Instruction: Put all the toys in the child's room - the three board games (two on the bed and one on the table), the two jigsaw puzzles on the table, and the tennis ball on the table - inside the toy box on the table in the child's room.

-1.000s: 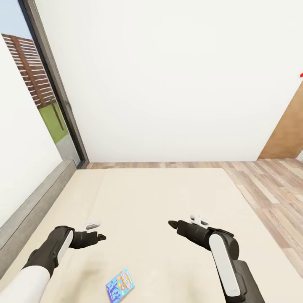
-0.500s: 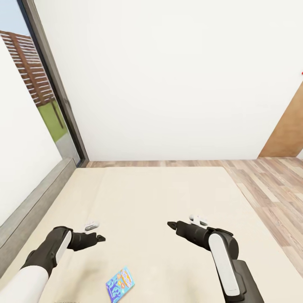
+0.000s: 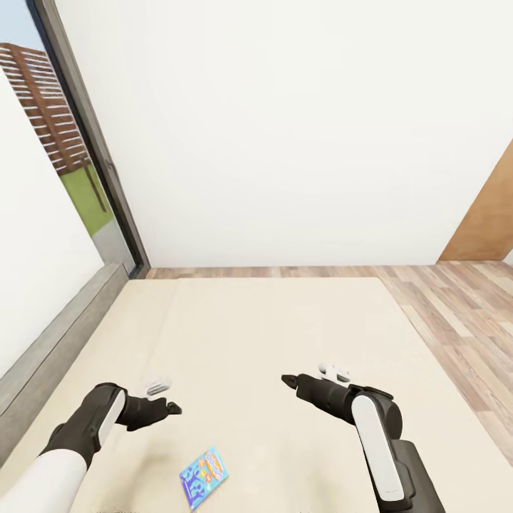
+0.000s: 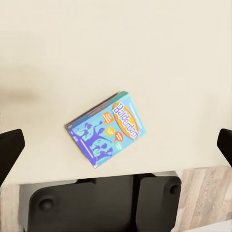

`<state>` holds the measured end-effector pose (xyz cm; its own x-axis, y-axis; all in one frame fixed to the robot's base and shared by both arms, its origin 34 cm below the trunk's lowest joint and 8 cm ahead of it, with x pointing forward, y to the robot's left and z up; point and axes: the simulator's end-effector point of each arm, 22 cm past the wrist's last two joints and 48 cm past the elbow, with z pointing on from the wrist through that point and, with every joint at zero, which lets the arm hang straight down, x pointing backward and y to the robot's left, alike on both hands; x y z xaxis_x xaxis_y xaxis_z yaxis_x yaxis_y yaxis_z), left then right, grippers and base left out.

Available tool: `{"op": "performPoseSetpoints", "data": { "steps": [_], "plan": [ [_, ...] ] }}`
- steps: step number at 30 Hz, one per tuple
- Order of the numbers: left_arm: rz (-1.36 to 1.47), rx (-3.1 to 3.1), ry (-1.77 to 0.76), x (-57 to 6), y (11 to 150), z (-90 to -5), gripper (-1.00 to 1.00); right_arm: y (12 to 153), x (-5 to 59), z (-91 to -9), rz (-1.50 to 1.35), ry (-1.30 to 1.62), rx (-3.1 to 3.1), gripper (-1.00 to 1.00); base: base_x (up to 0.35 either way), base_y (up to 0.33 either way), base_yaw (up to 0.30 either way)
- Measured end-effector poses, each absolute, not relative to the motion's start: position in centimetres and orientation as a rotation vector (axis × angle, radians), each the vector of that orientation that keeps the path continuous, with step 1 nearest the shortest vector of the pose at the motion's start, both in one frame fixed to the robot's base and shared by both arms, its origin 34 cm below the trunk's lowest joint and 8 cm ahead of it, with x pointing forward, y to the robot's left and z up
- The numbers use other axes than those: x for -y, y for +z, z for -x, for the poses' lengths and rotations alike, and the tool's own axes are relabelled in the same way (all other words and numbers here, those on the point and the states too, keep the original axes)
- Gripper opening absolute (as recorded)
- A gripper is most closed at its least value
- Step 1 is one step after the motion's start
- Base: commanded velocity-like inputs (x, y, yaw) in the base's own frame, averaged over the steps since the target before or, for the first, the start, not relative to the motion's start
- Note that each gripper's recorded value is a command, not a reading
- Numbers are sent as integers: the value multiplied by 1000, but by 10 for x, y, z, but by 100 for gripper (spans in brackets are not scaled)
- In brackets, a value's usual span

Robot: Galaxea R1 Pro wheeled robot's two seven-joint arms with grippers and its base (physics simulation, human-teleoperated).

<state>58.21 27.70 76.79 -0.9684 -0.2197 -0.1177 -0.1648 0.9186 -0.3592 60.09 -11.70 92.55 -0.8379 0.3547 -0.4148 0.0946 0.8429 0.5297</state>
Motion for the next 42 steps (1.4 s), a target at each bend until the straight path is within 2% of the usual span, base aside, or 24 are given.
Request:
{"op": "performPoseSetpoints", "data": {
  "steps": [11, 16, 28, 42],
  "plan": [
    [251, -2852, -170, -322, 752, -602, 100, 917, 117, -600, -337, 686, -2525, 100, 0, 0, 0],
    [245, -2840, -130, -330, 749, -605, 100, 913, 118, -599, -340, 683, -2533, 100, 0, 0, 0],
    [262, -2851, -179, -325, 741, -601, 100, 902, 122, -597, -349, 673, -2553, 100, 0, 0, 0],
    [266, -2871, -442, -296, 739, -592, 100, 890, 123, -595, -360, 670, -2574, 100, 0, 0, 0]
  ]
}}
